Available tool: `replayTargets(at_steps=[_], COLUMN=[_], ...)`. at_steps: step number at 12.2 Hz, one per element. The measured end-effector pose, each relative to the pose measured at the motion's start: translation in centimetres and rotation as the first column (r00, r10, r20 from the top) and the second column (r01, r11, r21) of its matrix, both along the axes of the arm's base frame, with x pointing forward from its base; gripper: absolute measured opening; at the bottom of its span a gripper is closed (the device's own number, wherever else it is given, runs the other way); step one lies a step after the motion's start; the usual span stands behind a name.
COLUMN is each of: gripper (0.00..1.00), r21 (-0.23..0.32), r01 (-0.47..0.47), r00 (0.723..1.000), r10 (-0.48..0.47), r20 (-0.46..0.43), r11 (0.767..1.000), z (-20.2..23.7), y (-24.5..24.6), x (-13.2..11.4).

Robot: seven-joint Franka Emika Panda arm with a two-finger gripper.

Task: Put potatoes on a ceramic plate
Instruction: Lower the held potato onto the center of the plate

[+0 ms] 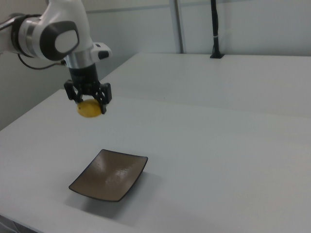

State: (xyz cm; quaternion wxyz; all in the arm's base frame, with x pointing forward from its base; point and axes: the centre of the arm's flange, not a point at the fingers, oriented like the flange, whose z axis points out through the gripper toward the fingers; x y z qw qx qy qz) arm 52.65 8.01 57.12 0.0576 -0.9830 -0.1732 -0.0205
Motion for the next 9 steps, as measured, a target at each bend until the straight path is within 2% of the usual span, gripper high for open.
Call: replayTargets(at_steps=[1, 5, 9], gripper=[0.74, 0.74, 0.74], r21=[-0.004, -0.009, -0.019], r01=[-0.025, -0.051, -0.088], r00=[0.999, 0.999, 0.996], r10=[0.025, 0.051, 0.088], r20=[-0.021, -0.008, -0.010], r11=[1.000, 0.999, 0.996], z=[-1.5, -7.2, -14.4], y=[-1.1, -2.3, -2.8], x=[-0.3, -0.5, -2.1])
